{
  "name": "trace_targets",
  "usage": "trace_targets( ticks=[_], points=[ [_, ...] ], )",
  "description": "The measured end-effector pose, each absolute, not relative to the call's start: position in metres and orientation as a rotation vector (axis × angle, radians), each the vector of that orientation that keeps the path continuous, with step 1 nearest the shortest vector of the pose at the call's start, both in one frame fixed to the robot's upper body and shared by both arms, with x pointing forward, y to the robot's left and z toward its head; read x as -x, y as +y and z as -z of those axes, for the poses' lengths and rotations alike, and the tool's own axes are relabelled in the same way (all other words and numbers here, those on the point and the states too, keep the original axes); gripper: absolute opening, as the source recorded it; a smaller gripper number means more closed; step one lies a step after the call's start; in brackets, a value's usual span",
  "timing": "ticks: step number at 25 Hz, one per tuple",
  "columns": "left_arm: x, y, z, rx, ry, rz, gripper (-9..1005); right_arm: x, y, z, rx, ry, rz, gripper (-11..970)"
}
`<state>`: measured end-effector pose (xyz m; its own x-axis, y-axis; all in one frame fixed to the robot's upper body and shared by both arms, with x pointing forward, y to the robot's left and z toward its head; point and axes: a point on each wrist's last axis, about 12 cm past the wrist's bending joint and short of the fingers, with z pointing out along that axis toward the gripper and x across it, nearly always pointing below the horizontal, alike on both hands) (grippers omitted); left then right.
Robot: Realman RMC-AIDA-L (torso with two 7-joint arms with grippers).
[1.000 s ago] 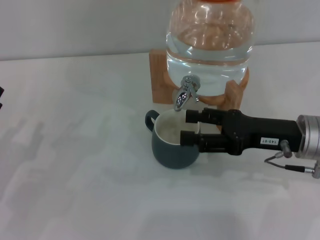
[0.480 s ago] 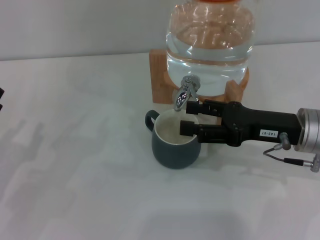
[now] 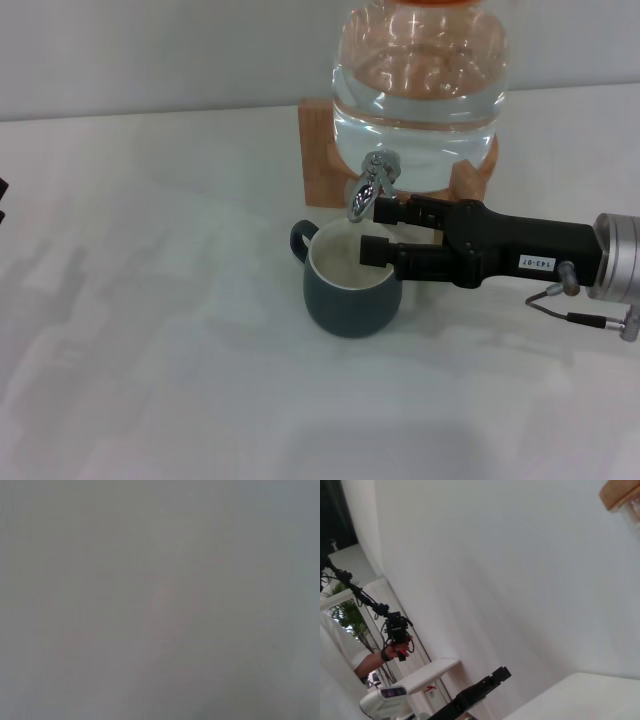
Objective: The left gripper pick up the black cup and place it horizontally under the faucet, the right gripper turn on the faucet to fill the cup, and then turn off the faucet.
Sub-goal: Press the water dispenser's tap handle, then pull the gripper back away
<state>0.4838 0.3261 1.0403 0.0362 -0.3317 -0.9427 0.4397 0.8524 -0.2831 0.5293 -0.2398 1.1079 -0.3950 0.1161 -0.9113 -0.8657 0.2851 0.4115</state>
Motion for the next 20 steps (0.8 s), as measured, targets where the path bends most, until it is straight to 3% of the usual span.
trace_targets(
  ticks=[20],
  points=[
    [-0.484, 0.325, -1.04, -0.099, 1.417, 0.599, 498, -0.533, -0.251, -1.109, 0.653, 1.596, -1.228, 841]
  ],
)
